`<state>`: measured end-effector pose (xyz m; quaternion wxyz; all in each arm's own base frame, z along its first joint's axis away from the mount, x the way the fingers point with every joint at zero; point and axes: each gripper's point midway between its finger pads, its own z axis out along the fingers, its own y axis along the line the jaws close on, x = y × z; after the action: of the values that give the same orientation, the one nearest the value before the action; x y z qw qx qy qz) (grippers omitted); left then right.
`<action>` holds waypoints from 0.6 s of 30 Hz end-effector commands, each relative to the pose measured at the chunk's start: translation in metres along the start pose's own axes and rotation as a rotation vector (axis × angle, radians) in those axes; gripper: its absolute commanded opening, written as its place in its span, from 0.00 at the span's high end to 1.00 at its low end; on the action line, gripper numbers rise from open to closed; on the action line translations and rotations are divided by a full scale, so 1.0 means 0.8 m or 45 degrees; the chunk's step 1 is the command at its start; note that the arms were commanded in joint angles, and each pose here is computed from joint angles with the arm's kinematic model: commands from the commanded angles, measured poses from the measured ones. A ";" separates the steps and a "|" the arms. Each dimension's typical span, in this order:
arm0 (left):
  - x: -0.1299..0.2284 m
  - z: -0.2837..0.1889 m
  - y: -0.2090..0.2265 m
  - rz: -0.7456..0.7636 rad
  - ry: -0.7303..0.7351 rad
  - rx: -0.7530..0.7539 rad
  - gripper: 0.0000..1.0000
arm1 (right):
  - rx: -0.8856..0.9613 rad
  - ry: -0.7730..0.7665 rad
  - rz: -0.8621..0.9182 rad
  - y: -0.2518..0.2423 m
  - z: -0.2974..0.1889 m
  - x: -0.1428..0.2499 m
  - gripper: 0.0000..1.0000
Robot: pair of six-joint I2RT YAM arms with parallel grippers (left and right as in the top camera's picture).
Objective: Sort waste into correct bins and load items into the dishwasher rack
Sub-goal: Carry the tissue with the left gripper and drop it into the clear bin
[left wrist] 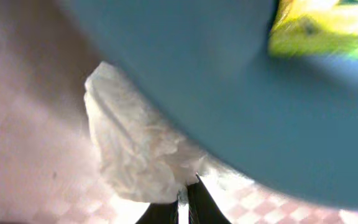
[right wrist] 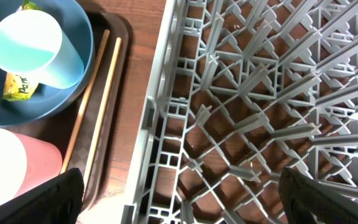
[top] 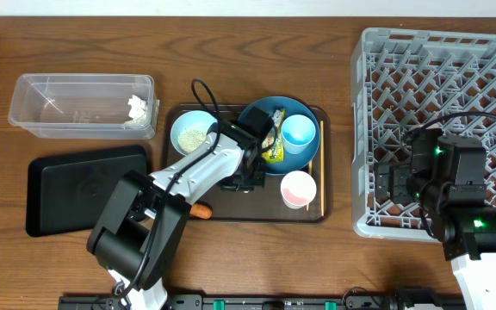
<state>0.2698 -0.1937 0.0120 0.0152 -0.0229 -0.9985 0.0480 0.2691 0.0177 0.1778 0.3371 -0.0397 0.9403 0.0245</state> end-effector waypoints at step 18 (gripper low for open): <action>-0.101 -0.255 0.289 -0.709 -0.922 -0.227 0.94 | 0.005 0.010 0.001 -0.002 -0.005 0.000 0.01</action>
<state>0.3607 0.0061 0.1848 -0.3035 0.2157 -0.9280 0.0107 0.2649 0.0176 0.1744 0.3267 -0.0396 0.9440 0.0246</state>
